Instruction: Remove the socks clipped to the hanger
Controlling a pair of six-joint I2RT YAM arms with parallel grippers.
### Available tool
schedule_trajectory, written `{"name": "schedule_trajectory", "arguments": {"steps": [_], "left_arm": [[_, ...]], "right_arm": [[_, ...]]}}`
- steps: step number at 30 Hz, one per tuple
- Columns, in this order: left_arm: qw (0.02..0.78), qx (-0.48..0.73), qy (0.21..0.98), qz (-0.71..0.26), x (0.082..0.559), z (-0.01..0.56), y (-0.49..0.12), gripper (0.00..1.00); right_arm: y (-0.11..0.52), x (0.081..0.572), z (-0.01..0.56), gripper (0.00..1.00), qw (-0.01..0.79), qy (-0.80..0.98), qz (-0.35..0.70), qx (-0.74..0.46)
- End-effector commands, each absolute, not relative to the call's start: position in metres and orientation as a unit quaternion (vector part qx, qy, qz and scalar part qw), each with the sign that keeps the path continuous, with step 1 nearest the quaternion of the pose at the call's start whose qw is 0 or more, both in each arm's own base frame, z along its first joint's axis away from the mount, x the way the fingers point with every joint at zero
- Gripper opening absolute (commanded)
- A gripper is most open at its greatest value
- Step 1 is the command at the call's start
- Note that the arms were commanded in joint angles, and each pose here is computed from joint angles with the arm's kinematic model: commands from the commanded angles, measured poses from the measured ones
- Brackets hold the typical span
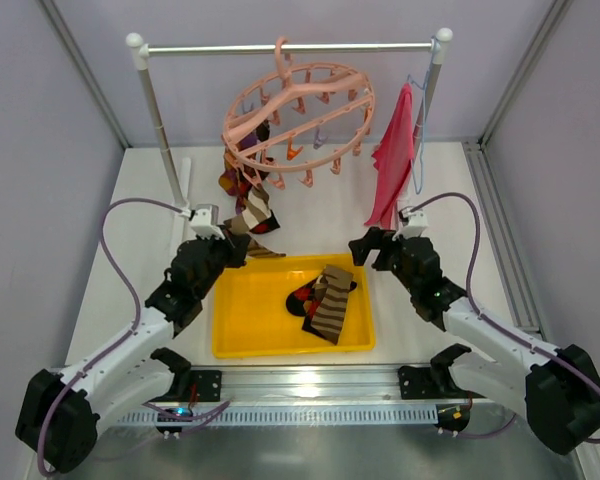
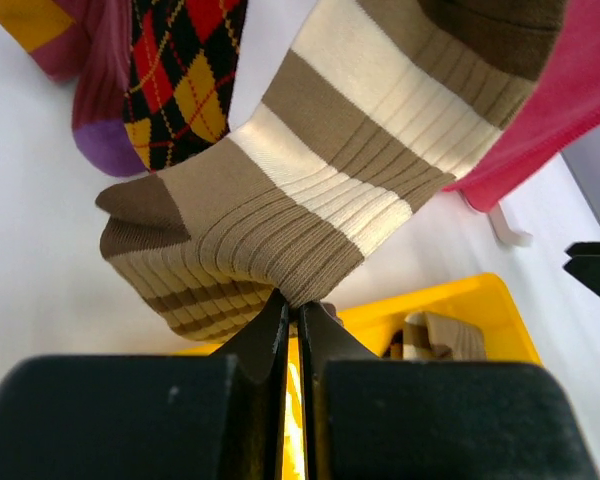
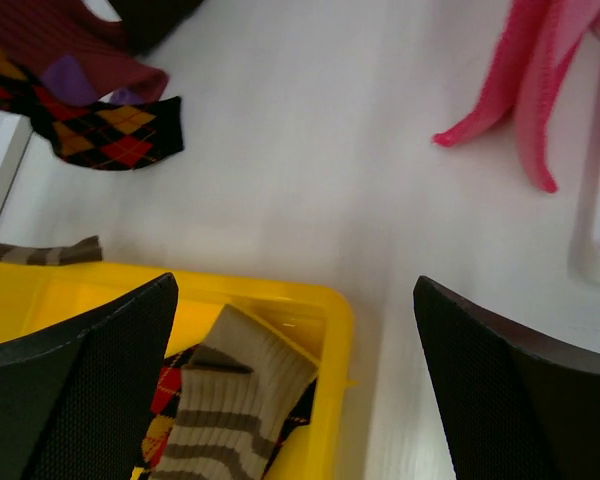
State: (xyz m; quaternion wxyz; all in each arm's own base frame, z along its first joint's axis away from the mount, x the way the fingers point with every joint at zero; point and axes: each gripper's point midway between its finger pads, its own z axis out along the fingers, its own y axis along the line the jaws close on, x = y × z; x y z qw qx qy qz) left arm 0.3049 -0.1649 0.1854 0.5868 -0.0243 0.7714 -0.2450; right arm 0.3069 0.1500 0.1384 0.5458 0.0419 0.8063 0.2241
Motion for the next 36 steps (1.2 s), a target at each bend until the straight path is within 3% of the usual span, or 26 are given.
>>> {"name": "schedule_trajectory", "arguments": {"steps": [1, 16, 21, 36], "left_arm": [[0.562, 0.005, 0.779, -0.279, 0.281, 0.185, -0.175, 0.00], [0.572, 0.059, 0.751, -0.324, 0.240, 0.190, -0.177, 0.00], [0.566, 0.065, 0.753, -0.329, 0.239, 0.187, -0.180, 0.00], [0.564, 0.068, 0.745, -0.350, 0.234, 0.189, -0.184, 0.00]], "right_arm": [[0.175, 0.306, 0.181, 1.00, 0.589, 0.772, 0.242, 0.011], [0.311, 0.247, 0.304, 1.00, 0.605, 0.705, 0.339, -0.149], [0.347, 0.246, 0.342, 0.99, 0.598, 0.695, 0.354, -0.182], [0.411, 0.289, 0.335, 1.00, 0.579, 0.727, 0.302, -0.211]]}}
